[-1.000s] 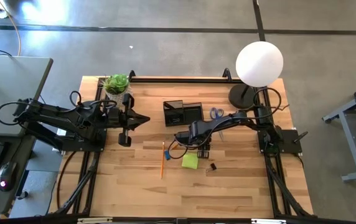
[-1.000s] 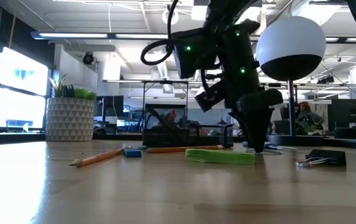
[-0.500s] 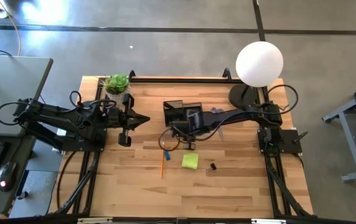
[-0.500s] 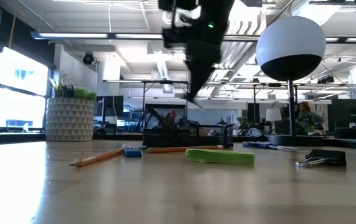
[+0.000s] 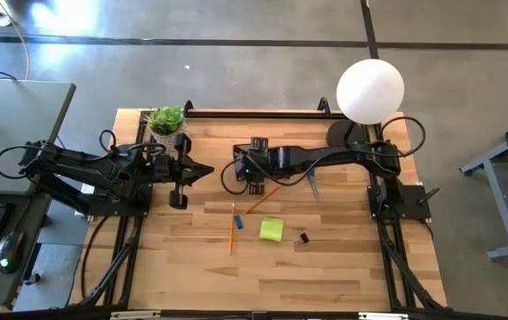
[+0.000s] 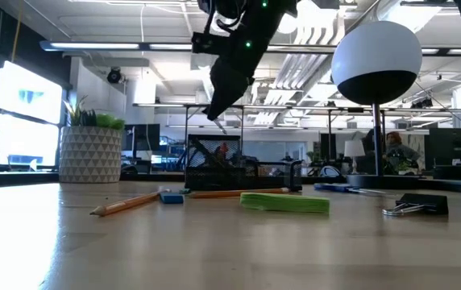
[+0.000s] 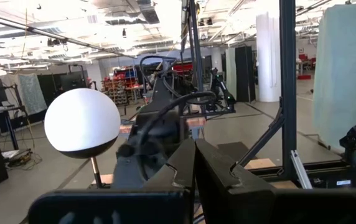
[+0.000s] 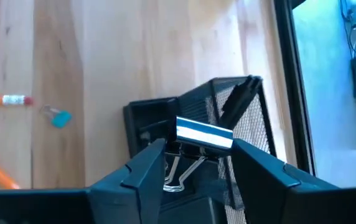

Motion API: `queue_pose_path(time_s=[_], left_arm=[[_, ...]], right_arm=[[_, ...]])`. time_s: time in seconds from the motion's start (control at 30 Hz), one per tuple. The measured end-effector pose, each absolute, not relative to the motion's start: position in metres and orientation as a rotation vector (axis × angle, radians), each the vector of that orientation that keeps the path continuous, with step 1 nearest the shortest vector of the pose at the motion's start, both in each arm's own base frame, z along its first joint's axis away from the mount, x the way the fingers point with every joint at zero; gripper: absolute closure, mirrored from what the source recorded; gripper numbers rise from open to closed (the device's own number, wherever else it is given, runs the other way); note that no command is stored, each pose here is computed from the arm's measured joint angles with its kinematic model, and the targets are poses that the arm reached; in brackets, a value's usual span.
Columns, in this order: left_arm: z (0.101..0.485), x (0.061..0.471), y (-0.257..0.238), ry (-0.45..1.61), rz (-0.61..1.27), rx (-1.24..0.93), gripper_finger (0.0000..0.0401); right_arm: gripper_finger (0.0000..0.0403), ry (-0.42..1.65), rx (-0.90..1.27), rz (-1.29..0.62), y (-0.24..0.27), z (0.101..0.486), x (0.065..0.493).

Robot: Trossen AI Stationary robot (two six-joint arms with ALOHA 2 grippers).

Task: Pick and place office supplies into organizer
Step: Put the black binder clip into the black desk organizer, then put the blue scissors into the black desk organizer

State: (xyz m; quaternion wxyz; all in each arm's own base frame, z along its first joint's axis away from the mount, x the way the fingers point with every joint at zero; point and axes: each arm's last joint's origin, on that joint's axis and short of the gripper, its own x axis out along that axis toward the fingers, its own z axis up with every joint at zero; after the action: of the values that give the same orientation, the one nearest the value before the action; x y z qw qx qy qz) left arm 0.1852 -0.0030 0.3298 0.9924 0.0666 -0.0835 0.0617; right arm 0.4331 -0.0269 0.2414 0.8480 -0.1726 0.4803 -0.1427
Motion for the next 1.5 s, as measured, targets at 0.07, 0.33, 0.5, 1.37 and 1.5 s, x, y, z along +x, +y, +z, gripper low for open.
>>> queue_pose_path(time_s=[0.07,0.33,0.5,1.37,1.5], left_arm=[[0.330,0.185,-0.003,-0.167,0.124,0.134,0.0400],[0.330,0.185,-0.003,-0.167,0.124,0.135,0.0400],[0.330,0.185,-0.003,-0.167,0.124,0.135,0.0400],[0.329,0.185,-0.003,-0.160,0.123,0.135,0.0400],[0.329,0.185,-0.003,-0.160,0.123,0.135,0.0400]], right_arm=[[0.0241,0.997,-0.348,-0.296,-0.030,0.239,0.434],[0.0228,1.011,-0.332,-0.312,-0.044,0.232,0.435],[0.0221,1.015,-0.318,-0.323,-0.049,0.231,0.435],[0.0170,1.080,-0.283,-0.334,-0.047,0.228,0.429],[0.0172,1.121,-0.256,-0.356,-0.042,0.226,0.425]])
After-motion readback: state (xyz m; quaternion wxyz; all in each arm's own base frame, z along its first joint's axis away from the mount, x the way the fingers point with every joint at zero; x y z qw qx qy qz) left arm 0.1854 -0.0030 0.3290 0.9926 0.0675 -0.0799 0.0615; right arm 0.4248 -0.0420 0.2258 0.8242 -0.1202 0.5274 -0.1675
